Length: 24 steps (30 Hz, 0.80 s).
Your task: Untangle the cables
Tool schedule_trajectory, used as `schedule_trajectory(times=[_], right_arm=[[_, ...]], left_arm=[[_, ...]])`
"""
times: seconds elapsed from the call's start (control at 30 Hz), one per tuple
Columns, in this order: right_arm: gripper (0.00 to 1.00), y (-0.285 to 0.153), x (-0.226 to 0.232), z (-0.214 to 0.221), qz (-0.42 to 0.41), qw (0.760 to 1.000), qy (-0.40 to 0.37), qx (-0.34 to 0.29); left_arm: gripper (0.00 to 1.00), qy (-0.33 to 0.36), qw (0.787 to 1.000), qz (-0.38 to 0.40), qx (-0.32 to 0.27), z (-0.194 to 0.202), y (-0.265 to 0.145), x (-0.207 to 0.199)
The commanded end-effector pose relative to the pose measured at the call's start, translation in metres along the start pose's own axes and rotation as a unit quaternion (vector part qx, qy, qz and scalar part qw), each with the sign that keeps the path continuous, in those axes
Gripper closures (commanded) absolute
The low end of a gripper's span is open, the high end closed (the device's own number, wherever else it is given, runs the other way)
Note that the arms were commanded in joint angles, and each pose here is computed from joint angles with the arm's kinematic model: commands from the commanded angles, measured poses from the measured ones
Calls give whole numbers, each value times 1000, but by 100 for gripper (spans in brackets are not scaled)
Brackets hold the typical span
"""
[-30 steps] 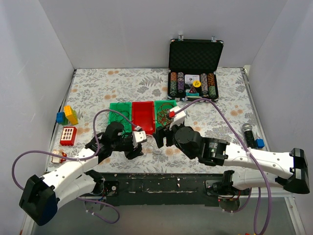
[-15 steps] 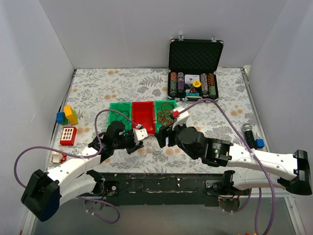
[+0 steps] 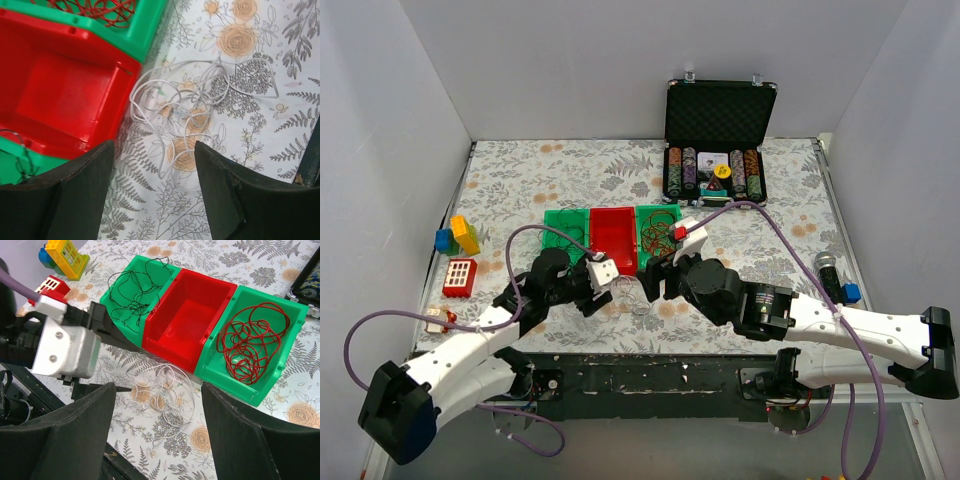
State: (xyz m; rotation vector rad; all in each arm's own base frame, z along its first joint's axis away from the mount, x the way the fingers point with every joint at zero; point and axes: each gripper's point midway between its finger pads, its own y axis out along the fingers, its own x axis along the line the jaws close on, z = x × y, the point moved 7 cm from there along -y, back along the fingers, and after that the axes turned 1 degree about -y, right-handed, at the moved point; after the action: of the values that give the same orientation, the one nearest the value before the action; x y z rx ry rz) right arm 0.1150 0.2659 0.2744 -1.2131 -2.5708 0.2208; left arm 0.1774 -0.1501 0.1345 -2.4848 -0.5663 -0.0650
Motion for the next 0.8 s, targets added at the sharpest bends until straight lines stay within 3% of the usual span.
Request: schedule_trajectory(times=[0.0,0.2,0.43,0.53,0.6,0.67,0.77], right_arm=[[23,-1,1,-7,-6,1000,15,-18],[24,-1,2,-8,-8,1000,13,-20],[27,-2,2,-10,-8,1000,15,-21],[28,-3,1,-10,-7,1000,17,-22],[28,-3,1,-8,-9,1000,16,-20],[28,-4,1,-9,-9,1000,16,-20],[28,-5,1,-9,-8,1000,18,-21]], left_arm=[[35,23,998,-34,-45,-14,-10,8],[35,11,1000,-1,-7,3,1,1],[38,38,999,-24,-5,10,8,9],[53,50,998,-33,-10,11,9,10],[76,50,998,-27,-16,10,10,9],[92,44,999,-21,-20,8,10,8],[100,42,998,-18,-32,2,10,9]])
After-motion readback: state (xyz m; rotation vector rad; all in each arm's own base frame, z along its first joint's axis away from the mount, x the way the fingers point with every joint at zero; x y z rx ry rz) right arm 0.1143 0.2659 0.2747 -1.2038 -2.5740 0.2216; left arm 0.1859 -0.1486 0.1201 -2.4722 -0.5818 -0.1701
